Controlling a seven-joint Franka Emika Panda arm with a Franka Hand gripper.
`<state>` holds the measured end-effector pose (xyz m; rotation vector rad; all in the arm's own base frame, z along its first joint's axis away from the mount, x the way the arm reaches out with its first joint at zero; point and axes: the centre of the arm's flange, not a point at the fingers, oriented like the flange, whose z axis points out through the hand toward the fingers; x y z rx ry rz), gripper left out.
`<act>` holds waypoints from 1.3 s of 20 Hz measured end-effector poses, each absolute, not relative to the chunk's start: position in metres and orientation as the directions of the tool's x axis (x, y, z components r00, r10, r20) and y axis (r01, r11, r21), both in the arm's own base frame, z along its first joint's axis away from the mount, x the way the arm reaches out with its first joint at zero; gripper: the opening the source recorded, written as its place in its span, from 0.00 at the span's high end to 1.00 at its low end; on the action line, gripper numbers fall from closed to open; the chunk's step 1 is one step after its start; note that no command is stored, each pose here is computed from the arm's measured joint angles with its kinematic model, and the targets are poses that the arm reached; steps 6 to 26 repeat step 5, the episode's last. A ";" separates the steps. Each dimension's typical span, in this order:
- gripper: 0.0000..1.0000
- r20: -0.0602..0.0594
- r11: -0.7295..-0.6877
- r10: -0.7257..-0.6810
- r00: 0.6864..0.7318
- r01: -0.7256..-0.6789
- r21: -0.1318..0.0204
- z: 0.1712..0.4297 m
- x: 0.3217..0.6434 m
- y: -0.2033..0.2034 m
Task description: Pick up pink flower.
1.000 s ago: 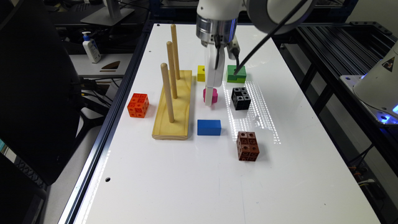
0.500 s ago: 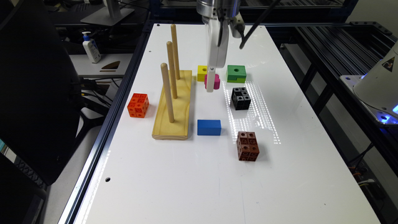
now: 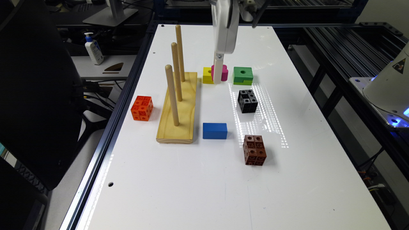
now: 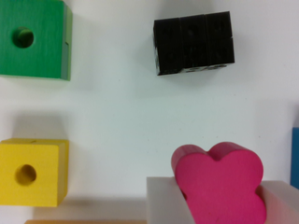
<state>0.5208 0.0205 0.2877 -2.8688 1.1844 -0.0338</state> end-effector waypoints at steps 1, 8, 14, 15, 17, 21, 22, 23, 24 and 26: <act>1.00 0.006 -0.708 -0.705 0.709 -0.704 -0.043 0.295 0.520 0.020; 1.00 0.006 -0.709 -0.705 0.709 -0.704 -0.041 0.308 0.517 0.020; 1.00 0.006 -0.709 -0.705 0.709 -0.704 -0.041 0.308 0.517 0.020; 1.00 0.006 -0.709 -0.705 0.709 -0.704 -0.041 0.308 0.517 0.020; 1.00 0.006 -0.709 -0.705 0.709 -0.704 -0.041 0.308 0.517 0.020; 1.00 0.006 -0.709 -0.705 0.709 -0.704 -0.041 0.308 0.517 0.020; 1.00 0.006 -0.709 -0.705 0.709 -0.704 -0.041 0.308 0.517 0.020; 1.00 0.006 -0.709 -0.705 0.709 -0.704 -0.041 0.308 0.517 0.020; 1.00 0.006 -0.709 -0.705 0.709 -0.704 -0.041 0.308 0.517 0.020; 1.00 0.006 -0.709 -0.705 0.709 -0.704 -0.041 0.308 0.517 0.020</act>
